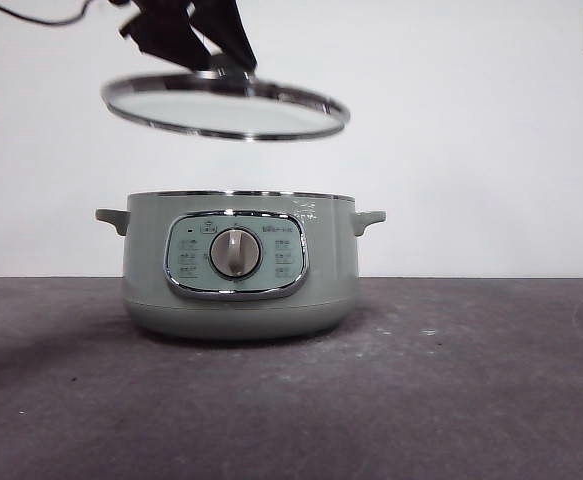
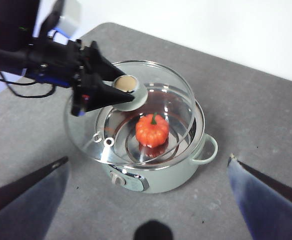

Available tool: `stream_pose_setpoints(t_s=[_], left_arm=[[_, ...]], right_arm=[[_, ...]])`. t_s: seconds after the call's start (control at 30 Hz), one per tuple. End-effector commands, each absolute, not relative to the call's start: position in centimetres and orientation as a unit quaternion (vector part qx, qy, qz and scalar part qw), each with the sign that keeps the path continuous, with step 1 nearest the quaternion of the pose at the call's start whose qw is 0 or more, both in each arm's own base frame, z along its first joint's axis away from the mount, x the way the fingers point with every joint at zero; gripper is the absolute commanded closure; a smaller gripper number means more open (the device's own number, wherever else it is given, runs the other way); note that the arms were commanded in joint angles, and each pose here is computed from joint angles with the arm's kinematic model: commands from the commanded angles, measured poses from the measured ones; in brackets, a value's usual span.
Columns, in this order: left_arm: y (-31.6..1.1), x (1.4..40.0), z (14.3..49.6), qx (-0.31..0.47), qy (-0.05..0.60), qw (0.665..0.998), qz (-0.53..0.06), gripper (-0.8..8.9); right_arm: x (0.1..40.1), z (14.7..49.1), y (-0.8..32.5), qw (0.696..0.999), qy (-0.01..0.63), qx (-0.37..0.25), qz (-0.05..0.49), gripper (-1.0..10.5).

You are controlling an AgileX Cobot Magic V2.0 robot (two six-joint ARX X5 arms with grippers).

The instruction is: Pick up the pumpkin,open the lid,put the pumpkin in the pot,close the lid

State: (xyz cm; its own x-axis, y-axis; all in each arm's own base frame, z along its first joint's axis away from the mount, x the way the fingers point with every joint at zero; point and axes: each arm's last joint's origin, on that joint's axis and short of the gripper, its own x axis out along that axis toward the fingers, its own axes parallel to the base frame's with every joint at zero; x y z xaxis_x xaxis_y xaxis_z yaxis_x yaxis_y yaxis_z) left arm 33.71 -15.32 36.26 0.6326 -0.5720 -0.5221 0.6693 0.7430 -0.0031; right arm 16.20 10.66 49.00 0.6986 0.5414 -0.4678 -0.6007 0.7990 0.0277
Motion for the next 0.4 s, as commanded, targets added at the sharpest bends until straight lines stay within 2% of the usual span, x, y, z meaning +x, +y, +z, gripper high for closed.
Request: stream_pose_setpoints(t_s=[0.03,0.4], left_arm=[[-15.8,34.6,36.5,0.1,0.224,0.903,-0.352,8.22],[-16.7,36.8,33.5,0.102,0.243,0.899,-0.351,8.22]], right_arm=[[15.8,49.2,10.5,0.92,0.229,-0.059,0.312,2.6],[15.8,49.2,10.5,0.92,0.229,-0.06,0.312,2.6]])
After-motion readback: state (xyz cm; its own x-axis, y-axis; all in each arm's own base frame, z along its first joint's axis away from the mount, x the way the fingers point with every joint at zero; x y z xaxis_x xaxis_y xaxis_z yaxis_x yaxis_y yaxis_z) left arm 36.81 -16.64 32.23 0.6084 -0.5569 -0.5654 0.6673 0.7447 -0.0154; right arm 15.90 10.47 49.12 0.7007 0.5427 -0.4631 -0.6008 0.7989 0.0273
